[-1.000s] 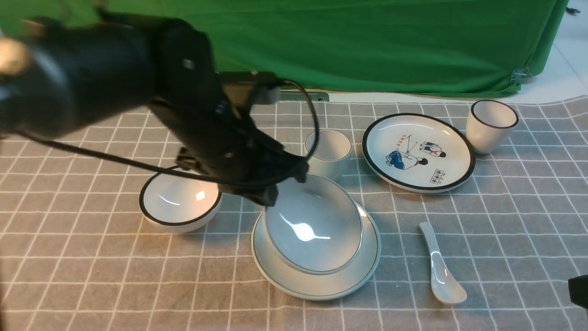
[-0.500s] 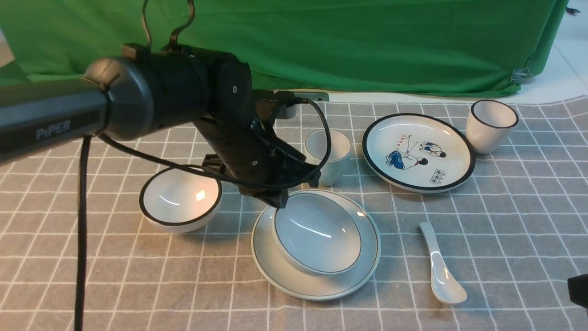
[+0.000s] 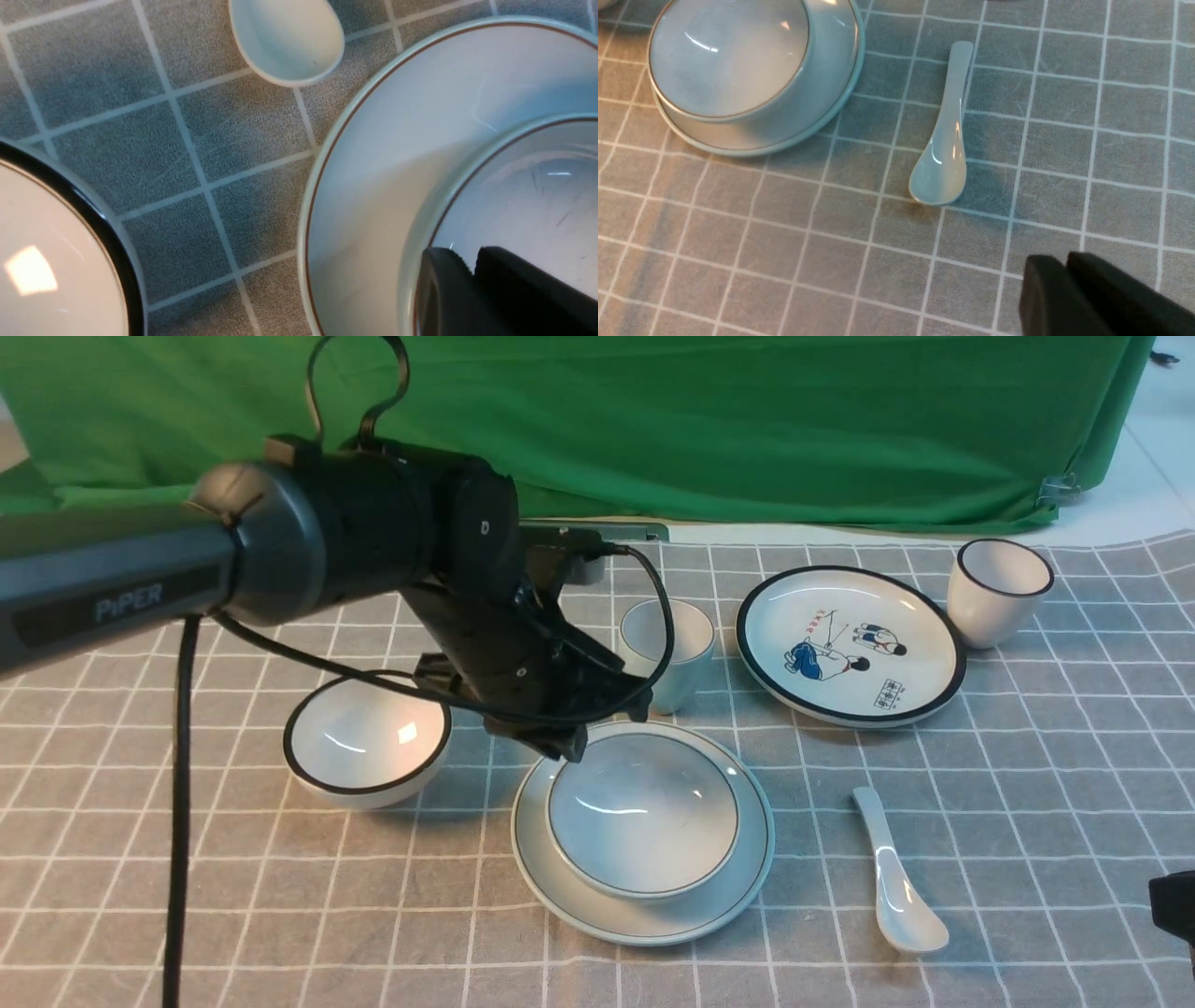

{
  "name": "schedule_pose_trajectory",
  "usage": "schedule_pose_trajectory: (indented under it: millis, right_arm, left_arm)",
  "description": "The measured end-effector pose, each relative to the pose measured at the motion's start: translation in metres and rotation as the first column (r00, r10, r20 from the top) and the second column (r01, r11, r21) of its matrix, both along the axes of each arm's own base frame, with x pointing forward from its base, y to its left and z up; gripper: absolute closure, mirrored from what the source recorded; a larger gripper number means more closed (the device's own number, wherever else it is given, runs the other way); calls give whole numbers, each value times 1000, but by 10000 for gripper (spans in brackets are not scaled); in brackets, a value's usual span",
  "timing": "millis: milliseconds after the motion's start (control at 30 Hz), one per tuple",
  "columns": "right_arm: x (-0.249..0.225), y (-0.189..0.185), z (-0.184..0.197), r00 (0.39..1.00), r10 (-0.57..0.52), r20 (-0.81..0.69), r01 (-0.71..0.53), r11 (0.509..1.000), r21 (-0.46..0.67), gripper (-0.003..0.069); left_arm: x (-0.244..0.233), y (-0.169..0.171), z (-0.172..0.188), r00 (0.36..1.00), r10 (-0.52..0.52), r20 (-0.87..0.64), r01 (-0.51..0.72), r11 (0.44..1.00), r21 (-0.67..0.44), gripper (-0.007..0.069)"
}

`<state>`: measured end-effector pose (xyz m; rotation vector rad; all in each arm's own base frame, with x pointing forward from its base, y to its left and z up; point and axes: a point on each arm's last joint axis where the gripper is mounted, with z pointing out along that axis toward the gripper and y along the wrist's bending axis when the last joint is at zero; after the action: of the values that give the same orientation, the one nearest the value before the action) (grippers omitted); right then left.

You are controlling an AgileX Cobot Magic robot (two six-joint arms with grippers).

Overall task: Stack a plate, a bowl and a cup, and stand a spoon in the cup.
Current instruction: Use the left arm to put the blue rice bowl into the blue large plate in the middle, then use the left arm to grab a blue teacup, then use the left arm to put the blue teacup into the blue rice bowl in the middle

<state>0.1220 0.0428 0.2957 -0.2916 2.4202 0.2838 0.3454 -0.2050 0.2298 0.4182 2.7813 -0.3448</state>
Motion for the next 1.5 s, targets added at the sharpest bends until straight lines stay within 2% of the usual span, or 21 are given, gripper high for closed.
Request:
schedule_pose_trajectory:
  millis: [67,100,133,200,267,367,500,567,633,800,900,967,1000,1033,1067,1100,1167,1300,1467,1500]
  right_arm:
    - [0,0,0,1000,0,0,0,1000,0,571]
    - [0,0,0,1000,0,0,0,1000,0,571]
    - [0,0,0,1000,0,0,0,1000,0,571]
    - [0,0,0,1000,0,0,0,1000,0,568]
    - [0,0,0,1000,0,-1,0,1000,0,569]
    - [-1,0,-1,1000,2,-13,-2,1000,-3,569]
    - [-2,0,-1,1000,4,-21,-4,1000,-6,568]
    - [-2,0,-1,1000,4,-23,-4,1000,-6,564]
    - [-2,0,-2,1000,4,-26,-5,1000,-7,559]
    - [-2,0,-2,1000,4,-29,-4,1000,-7,552]
    - [-2,0,-2,1000,4,-30,-5,1000,-7,551]
    - [-2,0,-2,1000,4,-30,-5,1000,-7,551]
    - [-2,0,-2,1000,4,-30,-5,1000,-7,550]
    - [-2,0,-2,1000,4,-30,-5,1000,-7,550]
    - [-2,0,-2,1000,4,-30,-5,1000,-7,549]
    - [-2,0,-2,1000,4,-30,-5,1000,-7,546]
    - [-2,0,-2,1000,4,-30,-5,1000,-7,543]
    - [-2,0,-2,1000,4,-30,-5,1000,-7,539]
    - [-2,0,-2,1000,4,-30,-5,1000,-7,533]
    - [-2,0,-2,1000,4,-30,-5,1000,-7,533]
  left_arm:
    - [1,0,14,1000,-10,14,10,1000,0,412]
    - [1,0,13,1000,-10,11,10,1000,2,403]
    - [3,-1,22,1000,-13,25,14,1000,0,357]
    - [12,-5,49,997,35,73,-32,999,-43,278]
    - [23,-9,69,990,46,134,-38,997,-61,270]
    - [49,-21,86,980,44,196,-33,998,-58,318]
    - [70,-31,72,985,36,168,-33,999,-18,351]
    - [83,-36,53,992,31,125,-34,999,30,358]
    - [94,-42,28,997,29,69,-34,997,69,347]
    - [104,-47,7,999,30,44,-34,996,86,285]
    - [106,-47,0,999,31,38,-35,994,104,277]
    - [107,-47,-3,999,31,36,-35,993,113,293]
    - [108,-47,-8,999,31,27,-34,992,118,358]
    - [108,-47,-8,999,30,28,-33,992,119,368]
    - [108,-47,-9,999,27,24,-30,992,119,416]
    - [108,-47,-10,1000,22,22,-24,993,117,519]
    - [108,-47,-9,1000,17,23,-19,993,116,578]
    - [104,-45,9,999,9,49,-14,995,102,599]
    - [78,-29,98,979,-8,201,3,1000,24,599]
    - [78,-29,98,979,-8,201,3,1000,24,599]
